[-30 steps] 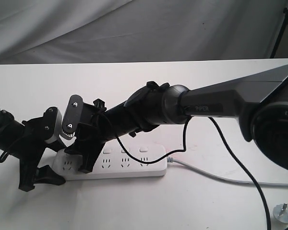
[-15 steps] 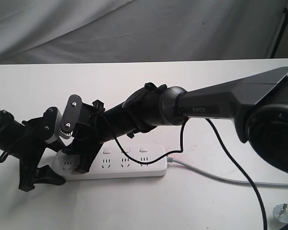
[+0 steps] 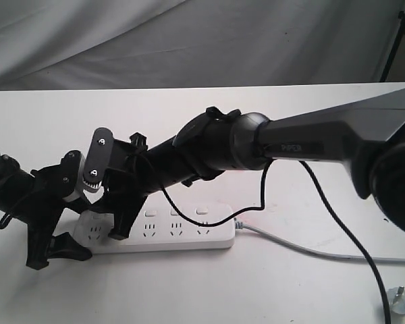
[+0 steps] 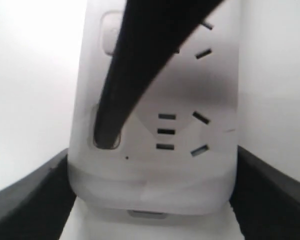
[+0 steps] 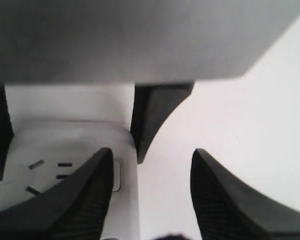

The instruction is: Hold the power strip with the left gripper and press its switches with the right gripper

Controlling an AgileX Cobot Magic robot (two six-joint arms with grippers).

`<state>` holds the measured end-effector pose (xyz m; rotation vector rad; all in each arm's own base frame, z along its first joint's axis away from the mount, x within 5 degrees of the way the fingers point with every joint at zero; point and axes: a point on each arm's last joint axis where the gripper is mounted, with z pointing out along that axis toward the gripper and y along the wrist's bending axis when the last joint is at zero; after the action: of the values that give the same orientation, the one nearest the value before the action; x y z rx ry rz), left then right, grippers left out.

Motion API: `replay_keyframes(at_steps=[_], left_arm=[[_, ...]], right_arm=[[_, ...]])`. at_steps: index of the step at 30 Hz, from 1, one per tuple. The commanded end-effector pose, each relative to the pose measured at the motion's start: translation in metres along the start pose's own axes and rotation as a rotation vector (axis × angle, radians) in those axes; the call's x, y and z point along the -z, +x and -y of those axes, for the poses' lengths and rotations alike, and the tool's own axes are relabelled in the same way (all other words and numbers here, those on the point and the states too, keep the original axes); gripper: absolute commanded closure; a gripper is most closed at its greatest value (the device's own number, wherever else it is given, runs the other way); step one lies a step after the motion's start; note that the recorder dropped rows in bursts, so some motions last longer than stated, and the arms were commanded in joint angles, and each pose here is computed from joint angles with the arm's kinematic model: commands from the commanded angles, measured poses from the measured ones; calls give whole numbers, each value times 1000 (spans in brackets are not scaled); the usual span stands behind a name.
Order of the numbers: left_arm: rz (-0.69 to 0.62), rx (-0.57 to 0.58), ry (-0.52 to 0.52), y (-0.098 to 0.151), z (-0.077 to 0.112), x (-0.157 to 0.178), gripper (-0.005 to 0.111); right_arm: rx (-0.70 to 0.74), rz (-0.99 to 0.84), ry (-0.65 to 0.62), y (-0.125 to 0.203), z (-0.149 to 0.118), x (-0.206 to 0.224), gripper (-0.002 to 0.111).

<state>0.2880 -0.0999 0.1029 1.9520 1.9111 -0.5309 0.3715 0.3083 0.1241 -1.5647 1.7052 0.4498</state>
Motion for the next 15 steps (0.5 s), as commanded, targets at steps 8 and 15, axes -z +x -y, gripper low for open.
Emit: replay_keyframes(at_steps=[8,15], left_arm=[[0,-2,-7,-1,-1,-1,40],[0,-2,-7,-1,-1,-1,40]], right_arm=[[-59,-3,-57,-2,16,34,63],[-89,-15,-84,5,20,38,63]])
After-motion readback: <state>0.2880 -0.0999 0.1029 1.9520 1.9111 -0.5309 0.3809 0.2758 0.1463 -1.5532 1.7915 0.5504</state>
